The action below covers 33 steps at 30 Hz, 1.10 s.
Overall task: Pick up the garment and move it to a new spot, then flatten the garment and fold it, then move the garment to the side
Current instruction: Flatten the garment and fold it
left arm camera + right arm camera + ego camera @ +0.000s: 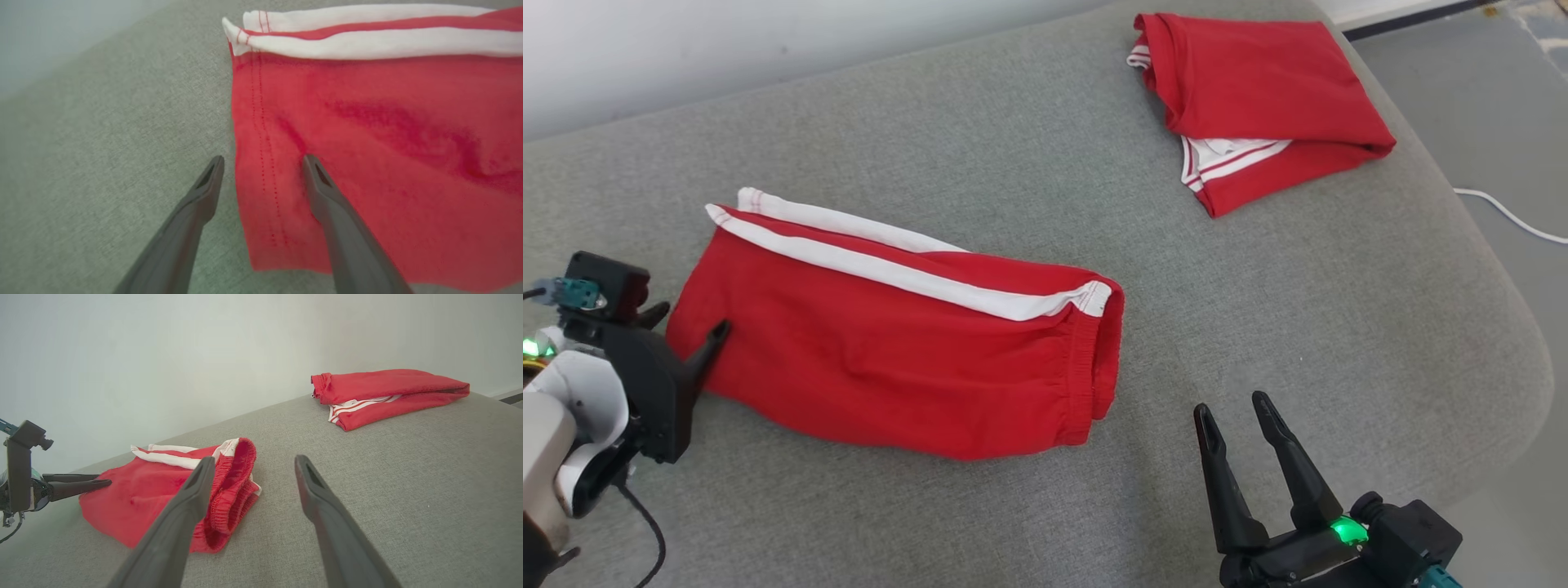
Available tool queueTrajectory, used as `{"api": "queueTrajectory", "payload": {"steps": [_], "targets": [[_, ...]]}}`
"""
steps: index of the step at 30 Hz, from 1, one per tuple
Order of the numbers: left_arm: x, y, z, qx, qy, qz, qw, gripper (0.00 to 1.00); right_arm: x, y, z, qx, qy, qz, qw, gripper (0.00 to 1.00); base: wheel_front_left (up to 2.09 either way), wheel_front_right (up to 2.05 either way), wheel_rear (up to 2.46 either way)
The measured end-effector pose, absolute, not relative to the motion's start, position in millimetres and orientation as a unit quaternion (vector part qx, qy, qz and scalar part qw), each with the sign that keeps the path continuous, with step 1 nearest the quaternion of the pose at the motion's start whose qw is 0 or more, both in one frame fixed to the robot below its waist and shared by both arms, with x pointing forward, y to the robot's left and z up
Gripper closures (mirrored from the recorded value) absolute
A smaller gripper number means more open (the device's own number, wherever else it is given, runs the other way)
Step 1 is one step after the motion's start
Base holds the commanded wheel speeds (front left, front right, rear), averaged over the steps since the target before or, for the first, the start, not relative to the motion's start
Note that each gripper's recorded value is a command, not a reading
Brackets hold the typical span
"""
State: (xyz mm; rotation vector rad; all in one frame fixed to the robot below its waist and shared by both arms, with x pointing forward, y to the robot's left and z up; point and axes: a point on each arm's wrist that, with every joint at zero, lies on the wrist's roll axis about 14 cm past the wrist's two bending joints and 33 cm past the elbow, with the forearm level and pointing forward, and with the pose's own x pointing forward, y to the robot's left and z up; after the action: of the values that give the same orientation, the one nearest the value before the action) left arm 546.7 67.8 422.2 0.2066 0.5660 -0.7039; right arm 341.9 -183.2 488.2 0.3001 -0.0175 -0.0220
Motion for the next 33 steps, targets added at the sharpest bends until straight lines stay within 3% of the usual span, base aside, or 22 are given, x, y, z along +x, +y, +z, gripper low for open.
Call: {"api": "queueTrajectory", "payload": {"steps": [8, 9, 10, 11, 16, 24, 33], "targets": [[539.0, 64.3, 393.1, 0.087, 0.333, -0.341, 0.875, 0.0, 344.1, -190.2, 482.6, 0.145, 0.0, -0.023, 0.989, 0.0, 0.0, 0.0, 0.0], [538.4, 65.2, 391.9, 0.087, 0.341, -0.339, 0.872, 0.13, 344.5, -189.8, 482.4, 0.145, 0.0, -0.022, 0.989, 0.0, 0.0, 0.0, 0.0], [537.1, 64.8, 391.2, 0.088, 0.346, -0.34, 0.87, 0.44, 344.8, -189.3, 482.3, 0.145, 0.0, -0.021, 0.989, 0.0, 0.0, 0.0, 0.0], [536.1, 63.7, 391.7, 0.09, 0.348, -0.342, 0.868, 1.0, 345.2, -188.7, 482.3, 0.146, 0.0, -0.02, 0.989, 0.0, 0.0, 0.0, 0.0], [522.9, 53.1, 401.8, 0.084, 0.339, -0.359, 0.865, 1.0, 346.2, -182.6, 483.7, 0.149, -0.003, -0.009, 0.989, 0.0, 0.0, 0.0, 0.0], [509.0, 65.1, 432.9, 0.048, 0.294, -0.343, 0.891, 1.0, 347.0, -166.5, 493.3, 0.15, -0.018, 0.021, 0.988, 0.0, 0.0, 0.0, 0.0], [451.6, 84.7, 437.2, -0.007, 0.274, -0.31, 0.91, 1.0, 333.3, -162.1, 494.2, 0.157, -0.021, 0.03, 0.987, 0.0, 0.0, 0.0, 0.0]]}}
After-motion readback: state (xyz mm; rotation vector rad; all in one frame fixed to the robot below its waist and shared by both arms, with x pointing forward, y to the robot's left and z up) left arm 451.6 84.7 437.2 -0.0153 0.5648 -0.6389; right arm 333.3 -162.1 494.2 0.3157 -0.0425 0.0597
